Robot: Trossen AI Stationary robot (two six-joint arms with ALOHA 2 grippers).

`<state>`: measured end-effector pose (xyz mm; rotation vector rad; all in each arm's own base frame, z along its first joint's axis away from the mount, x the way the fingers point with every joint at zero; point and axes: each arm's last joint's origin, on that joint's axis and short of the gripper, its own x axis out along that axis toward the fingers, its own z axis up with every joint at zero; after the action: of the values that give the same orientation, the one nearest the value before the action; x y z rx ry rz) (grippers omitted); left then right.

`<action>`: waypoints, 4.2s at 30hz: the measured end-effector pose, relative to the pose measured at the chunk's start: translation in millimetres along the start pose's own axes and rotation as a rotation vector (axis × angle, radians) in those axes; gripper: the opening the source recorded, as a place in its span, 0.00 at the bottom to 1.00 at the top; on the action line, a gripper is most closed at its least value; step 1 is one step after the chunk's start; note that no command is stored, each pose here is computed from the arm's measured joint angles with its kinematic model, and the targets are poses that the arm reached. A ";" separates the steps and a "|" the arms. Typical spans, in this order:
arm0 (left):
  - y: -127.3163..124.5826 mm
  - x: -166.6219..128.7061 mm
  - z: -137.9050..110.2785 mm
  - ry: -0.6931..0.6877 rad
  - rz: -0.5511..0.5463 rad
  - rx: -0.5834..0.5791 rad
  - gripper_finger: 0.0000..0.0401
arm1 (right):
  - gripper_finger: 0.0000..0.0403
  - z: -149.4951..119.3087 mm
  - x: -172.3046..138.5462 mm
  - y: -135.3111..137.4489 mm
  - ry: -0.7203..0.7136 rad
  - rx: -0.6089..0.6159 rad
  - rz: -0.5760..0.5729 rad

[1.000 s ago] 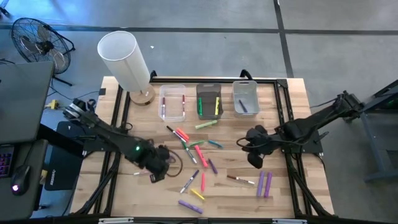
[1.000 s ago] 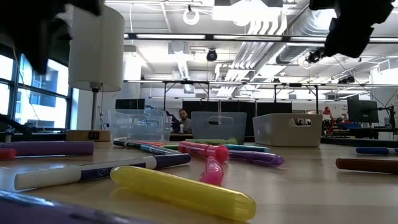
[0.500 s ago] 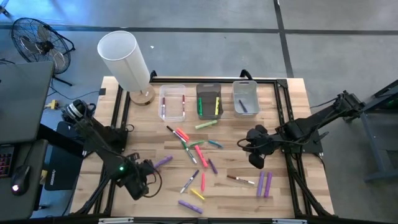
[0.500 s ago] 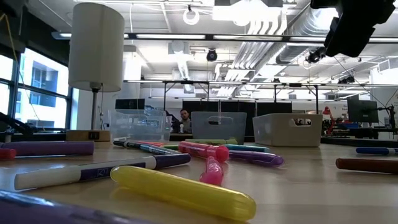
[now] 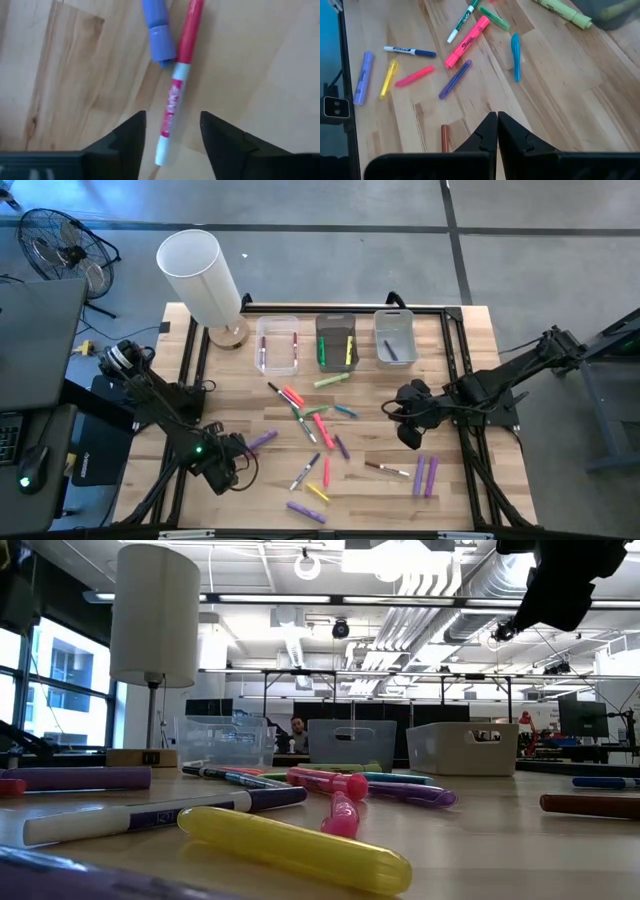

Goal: Pick & Place Markers
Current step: Put the pink dry erase marker into the transparent bin, then put the blue pen into the gray bin

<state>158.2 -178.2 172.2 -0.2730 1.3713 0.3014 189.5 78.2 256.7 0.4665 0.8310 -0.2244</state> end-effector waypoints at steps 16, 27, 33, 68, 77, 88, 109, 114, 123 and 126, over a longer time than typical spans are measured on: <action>9.4 29.3 -10.5 0.033 -0.092 0.135 0.28 | 0.00 1.2 -0.1 -0.4 -0.033 0.028 -0.023; -7.1 20.6 -5.6 0.075 -0.220 0.095 0.07 | 0.00 0.7 -0.1 0.1 -0.016 -0.030 -0.009; -29.9 -8.1 9.1 -0.024 -0.313 0.056 0.03 | 0.00 0.7 -0.2 0.7 -0.010 -0.068 0.002; 223.6 -55.6 229.2 -0.324 0.059 -0.764 0.05 | 0.00 6.6 -0.2 -3.1 -0.152 0.000 -0.114; 246.7 -24.6 237.3 -0.217 0.109 -0.742 0.10 | 0.00 16.5 3.1 -14.0 -0.180 0.113 -0.162; 247.5 -23.0 238.0 -0.220 0.136 -0.741 0.31 | 0.00 17.1 3.4 -13.9 -0.171 0.126 -0.146; 60.2 -45.0 209.5 -0.386 -0.192 -0.577 0.33 | 0.00 12.8 4.1 -9.4 -0.013 0.037 -0.002; 21.0 -48.6 182.1 -0.370 -0.226 -0.507 0.33 | 0.00 13.1 4.1 -9.7 -0.022 -0.015 -0.012; -28.2 -28.2 147.1 -0.293 -0.221 -0.278 0.22 | 0.00 14.0 4.1 -9.6 -0.042 -0.005 -0.021; -36.0 -21.1 144.1 -0.240 -0.250 -0.149 0.13 | 0.00 14.1 4.2 -9.5 -0.043 0.036 -0.021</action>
<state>299.6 -160.5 219.2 -0.5118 1.0663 0.2199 198.0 63.0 258.8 0.4857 0.7910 -0.2680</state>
